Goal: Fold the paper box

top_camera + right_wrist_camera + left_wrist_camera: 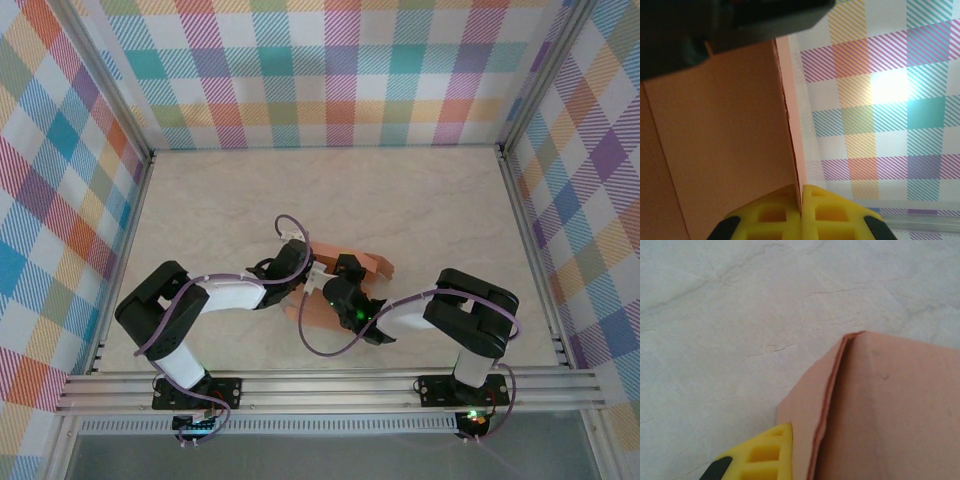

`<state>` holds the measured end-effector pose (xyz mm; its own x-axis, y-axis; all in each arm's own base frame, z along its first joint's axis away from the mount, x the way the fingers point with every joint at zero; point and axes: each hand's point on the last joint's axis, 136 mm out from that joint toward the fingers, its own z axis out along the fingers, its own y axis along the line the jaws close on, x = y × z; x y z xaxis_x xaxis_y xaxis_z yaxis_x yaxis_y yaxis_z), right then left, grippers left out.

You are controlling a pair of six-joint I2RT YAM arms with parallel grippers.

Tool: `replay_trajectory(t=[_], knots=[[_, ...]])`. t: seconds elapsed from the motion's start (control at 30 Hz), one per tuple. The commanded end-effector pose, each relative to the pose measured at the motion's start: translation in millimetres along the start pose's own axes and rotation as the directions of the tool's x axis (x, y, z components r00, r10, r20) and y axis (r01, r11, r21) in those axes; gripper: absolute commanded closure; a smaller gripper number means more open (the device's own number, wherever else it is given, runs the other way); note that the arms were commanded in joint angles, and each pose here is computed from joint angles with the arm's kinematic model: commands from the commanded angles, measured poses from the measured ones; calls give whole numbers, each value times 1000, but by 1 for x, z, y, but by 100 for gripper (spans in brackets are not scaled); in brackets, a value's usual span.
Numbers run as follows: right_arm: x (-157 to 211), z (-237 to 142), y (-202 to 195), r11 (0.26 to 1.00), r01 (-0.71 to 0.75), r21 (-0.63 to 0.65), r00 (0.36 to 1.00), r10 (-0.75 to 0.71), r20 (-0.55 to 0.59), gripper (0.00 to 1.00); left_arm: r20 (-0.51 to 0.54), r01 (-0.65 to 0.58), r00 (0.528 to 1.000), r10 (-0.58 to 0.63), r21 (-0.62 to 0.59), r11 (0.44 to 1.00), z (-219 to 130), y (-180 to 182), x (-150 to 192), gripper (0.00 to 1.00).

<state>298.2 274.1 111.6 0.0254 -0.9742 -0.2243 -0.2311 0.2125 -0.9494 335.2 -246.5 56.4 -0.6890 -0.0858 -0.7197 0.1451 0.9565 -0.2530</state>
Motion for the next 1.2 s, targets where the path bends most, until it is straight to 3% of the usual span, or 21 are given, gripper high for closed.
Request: replay_trajectory(t=[0.0, 0.43, 0.53, 0.63, 0.77, 1.17], knots=[[-10, -13, 26, 995, 13, -101, 998, -6, 63, 100, 82, 148, 987, -141, -82, 986, 3, 11, -24, 100], [-12, -13, 22, 995, -26, -97, 997, 32, 67, 100, 63, 148, 988, -143, -87, 985, 4, 7, -26, 100], [-12, -14, 19, 995, -46, -94, 996, 52, 69, 93, 52, 127, 991, -123, -96, 987, 3, 9, -23, 100], [-10, -17, 15, 992, -83, -100, 994, 89, 63, 82, 48, 105, 994, -100, -114, 988, 2, 13, -21, 100], [-6, -20, 8, 985, -132, -111, 989, 137, 46, 58, 39, 85, 996, -81, -115, 990, 1, 15, -19, 100], [7, -43, -38, 931, -342, -131, 938, 347, 21, 18, -1, 157, 987, -158, -79, 984, 4, 23, -30, 100]])
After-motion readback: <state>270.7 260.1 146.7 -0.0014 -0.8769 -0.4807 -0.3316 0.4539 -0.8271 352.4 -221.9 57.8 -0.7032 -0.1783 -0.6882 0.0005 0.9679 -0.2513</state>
